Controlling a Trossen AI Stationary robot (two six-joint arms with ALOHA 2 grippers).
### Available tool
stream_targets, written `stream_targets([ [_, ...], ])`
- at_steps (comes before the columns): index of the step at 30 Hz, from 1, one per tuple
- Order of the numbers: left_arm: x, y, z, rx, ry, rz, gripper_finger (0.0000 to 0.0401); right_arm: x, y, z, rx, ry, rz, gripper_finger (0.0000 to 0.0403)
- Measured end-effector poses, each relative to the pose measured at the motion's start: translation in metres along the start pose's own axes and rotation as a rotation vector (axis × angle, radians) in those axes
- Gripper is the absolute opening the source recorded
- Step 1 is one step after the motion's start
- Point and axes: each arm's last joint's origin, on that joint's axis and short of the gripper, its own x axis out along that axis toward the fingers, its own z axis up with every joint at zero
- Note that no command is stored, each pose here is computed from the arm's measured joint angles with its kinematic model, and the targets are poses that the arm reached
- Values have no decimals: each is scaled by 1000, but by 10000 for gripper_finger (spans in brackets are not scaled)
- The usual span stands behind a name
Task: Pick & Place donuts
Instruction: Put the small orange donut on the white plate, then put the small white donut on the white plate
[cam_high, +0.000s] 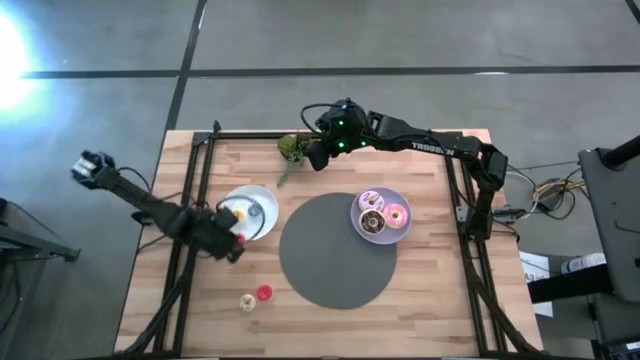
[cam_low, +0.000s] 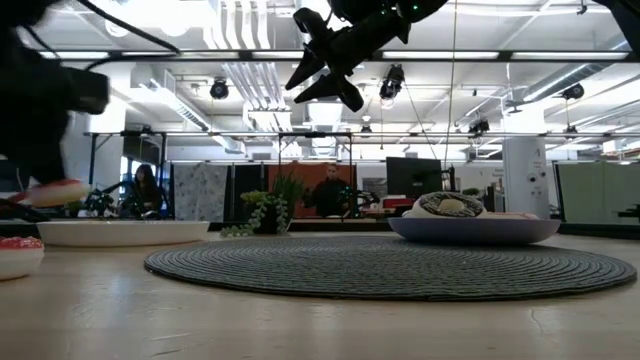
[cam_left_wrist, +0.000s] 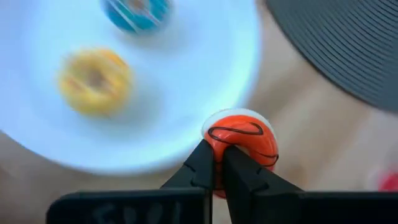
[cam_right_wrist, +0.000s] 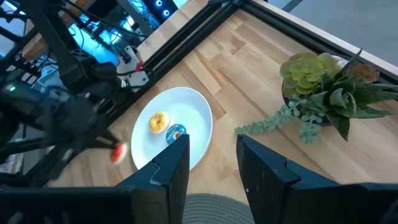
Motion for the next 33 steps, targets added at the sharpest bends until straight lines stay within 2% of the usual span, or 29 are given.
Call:
stream_targets([
  [5, 17, 18, 27, -15, 13, 112, 0, 0, 0, 0, 0, -1, 0, 123],
  [9, 29, 22, 39, 34, 55, 62, 0, 0, 0, 0, 3, -1, 0, 123],
  [12, 33, 22, 43, 12, 36, 42, 4, 0, 0, 0, 5, -1, 0, 123],
  [17, 36, 22, 42, -6, 48, 53, 43, 0, 0, 0, 5, 0, 0, 123],
  [25, 32, 22, 42, -24, 95, 45, 115, 0, 0, 0, 2, 0, -1, 123],
  [30, 18, 20, 46, -21, 99, 43, 123, 0, 0, 0, 1, 2, -1, 123],
  [33, 5, 16, 48, -5, 98, 6, 123, 0, 0, -1, 1, 5, -3, 123],
])
